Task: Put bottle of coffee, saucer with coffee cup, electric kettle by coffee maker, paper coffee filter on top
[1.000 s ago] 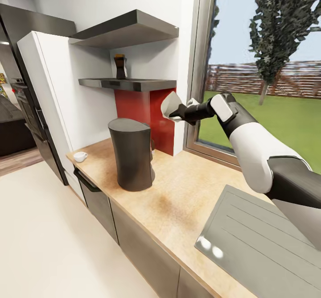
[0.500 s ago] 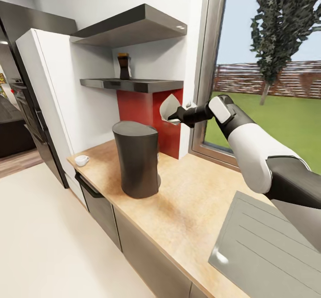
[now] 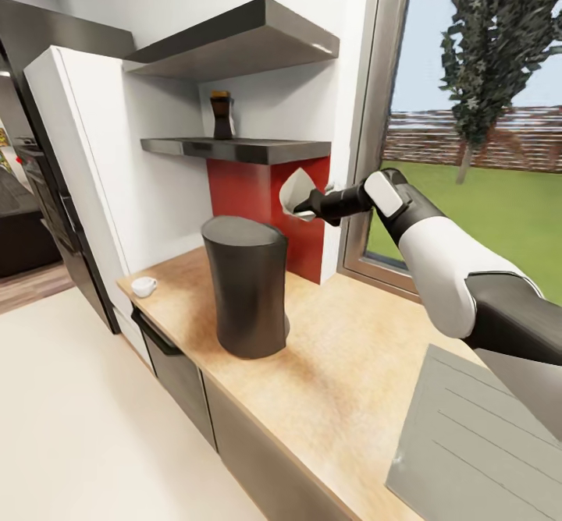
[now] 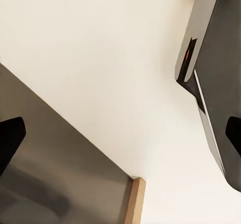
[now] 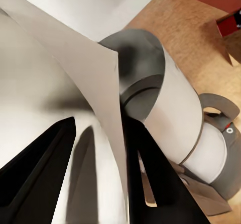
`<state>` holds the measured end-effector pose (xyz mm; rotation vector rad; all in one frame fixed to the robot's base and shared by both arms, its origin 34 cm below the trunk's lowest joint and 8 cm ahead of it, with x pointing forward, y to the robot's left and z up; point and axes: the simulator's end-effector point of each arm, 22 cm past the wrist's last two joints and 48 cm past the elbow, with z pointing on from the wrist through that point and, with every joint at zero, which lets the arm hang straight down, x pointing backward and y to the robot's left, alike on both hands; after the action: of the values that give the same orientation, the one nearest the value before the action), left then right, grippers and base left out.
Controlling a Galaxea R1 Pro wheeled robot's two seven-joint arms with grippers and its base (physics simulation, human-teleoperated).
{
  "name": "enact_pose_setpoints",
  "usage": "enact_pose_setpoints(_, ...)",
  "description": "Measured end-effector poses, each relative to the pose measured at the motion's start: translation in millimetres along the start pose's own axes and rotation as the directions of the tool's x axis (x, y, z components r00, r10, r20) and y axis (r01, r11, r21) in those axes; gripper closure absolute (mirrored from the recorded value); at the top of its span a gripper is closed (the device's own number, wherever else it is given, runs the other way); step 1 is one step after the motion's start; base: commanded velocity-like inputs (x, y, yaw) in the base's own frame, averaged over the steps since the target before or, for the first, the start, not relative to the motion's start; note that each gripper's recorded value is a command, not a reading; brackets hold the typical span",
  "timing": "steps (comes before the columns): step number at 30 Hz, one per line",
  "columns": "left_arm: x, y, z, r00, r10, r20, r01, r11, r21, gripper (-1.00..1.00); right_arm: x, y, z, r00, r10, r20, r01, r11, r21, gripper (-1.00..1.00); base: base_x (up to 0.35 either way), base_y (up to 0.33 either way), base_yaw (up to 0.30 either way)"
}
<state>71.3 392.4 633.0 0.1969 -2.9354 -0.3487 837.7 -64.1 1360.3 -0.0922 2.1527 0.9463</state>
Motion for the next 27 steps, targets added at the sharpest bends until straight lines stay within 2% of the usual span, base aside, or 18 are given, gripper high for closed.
enact_pose_setpoints(17, 0, -1, 0.0, 1.0, 0.001, -0.001, -0.001, 1.0, 0.001, -1.0, 26, -16, 13.0, 0.997, 0.048, -0.065, -0.046, 0.999, 0.022, 1.0, 0.005, 0.003, 0.0)
enact_pose_setpoints(27, 0, 0, 0.0, 1.0, -0.003, -0.001, 0.003, 1.0, 0.001, -1.0, 37, -9, 21.7, 0.995, 0.051, -0.091, -0.05, 0.999, 0.013, 1.0, 0.114, 0.0, 0.0)
